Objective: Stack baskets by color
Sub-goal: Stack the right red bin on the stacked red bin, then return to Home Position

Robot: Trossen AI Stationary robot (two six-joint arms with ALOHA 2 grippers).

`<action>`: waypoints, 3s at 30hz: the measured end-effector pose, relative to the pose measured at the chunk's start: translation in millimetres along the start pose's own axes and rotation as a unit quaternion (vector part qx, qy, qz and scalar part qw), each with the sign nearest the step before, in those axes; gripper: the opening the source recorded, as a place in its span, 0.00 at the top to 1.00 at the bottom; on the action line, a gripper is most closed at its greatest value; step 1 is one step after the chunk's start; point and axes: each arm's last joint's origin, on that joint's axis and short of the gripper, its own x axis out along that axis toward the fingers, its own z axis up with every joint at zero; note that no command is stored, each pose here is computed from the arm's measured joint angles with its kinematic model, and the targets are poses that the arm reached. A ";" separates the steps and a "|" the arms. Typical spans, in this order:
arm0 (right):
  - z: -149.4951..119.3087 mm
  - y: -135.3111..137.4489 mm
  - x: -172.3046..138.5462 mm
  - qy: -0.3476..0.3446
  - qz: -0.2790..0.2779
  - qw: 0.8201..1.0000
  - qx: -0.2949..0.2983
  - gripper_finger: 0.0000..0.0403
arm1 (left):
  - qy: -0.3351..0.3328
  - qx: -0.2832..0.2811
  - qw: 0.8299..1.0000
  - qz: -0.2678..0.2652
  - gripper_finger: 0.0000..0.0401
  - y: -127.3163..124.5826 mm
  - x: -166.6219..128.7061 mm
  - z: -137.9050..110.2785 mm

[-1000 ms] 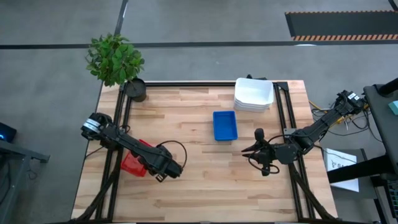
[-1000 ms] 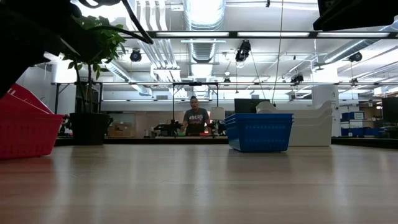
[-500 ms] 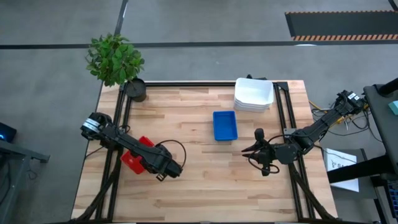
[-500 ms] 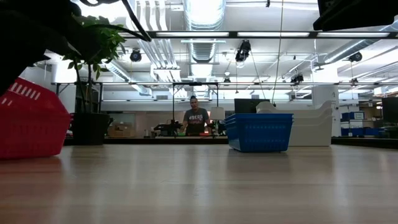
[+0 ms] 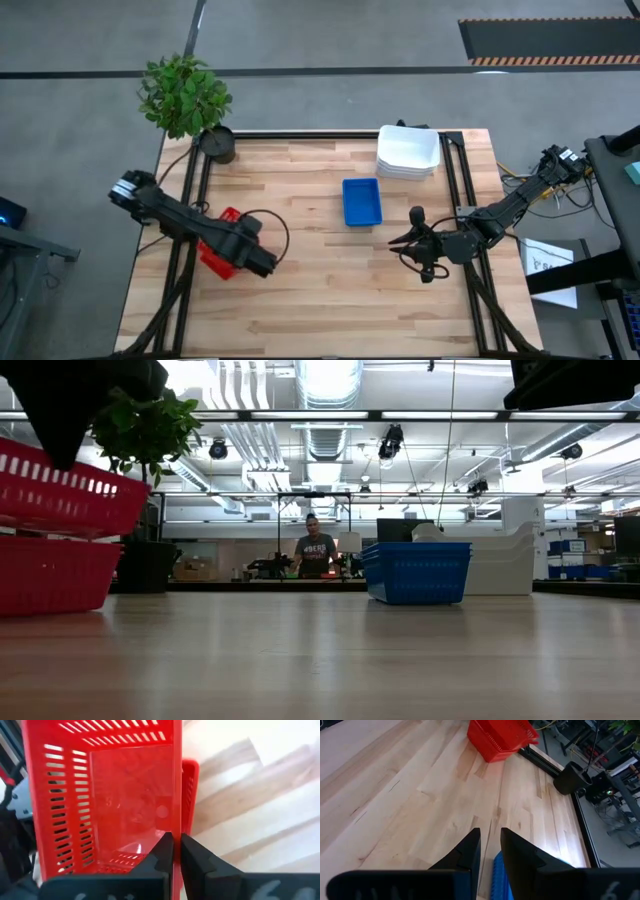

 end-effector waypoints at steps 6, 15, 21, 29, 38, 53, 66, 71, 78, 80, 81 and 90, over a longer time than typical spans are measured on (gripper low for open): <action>-0.4 0.0 0.0 0.002 0.000 1.000 0.004 0.83 | -0.013 -0.001 1.000 0.002 1.00 2.0 1.4 -2.7; -0.5 0.1 0.0 0.002 0.001 1.000 0.014 0.83 | -0.019 0.032 0.999 -0.016 1.00 -2.7 -0.3 -24.9; -0.5 0.1 0.0 0.002 0.001 1.000 0.016 0.83 | -0.027 0.052 0.998 -0.018 1.00 -2.8 -0.7 -37.4; -0.5 0.2 0.0 0.002 0.003 1.000 0.017 0.83 | -0.050 0.052 0.997 -0.018 1.00 -3.6 4.5 -37.4; -0.5 0.2 0.0 0.002 0.003 1.000 0.017 0.83 | -0.025 0.054 0.998 -0.034 1.00 -7.8 17.9 -41.8; -0.5 0.3 0.0 0.002 0.003 1.000 0.017 0.83 | -0.031 0.058 0.997 -0.034 0.82 -7.9 18.1 -41.5; -11.8 8.2 7.7 -0.042 0.029 0.999 -0.013 0.83 | -0.260 0.234 0.907 -0.236 0.75 -48.1 -16.1 -35.4; -28.0 2.0 21.4 -0.127 0.030 0.991 -0.027 0.83 | -0.515 0.428 0.670 -0.320 0.76 -68.5 -50.1 -27.8; -51.5 -26.2 24.9 -0.155 0.001 0.987 0.029 0.83 | -0.539 0.486 0.589 -0.356 0.93 -27.4 -5.2 4.3; -55.4 -31.8 22.2 -0.161 -0.006 0.986 0.039 0.83 | -0.536 0.465 0.610 -0.351 0.98 -7.0 7.5 13.0; -57.4 -34.3 20.7 -0.164 -0.014 0.985 0.044 0.83 | -0.537 0.454 0.619 -0.349 0.99 4.0 12.3 16.7; -87.6 -36.7 5.5 -0.174 -0.056 0.982 0.056 0.83 | -0.593 0.380 0.607 -0.368 1.00 81.0 42.6 14.9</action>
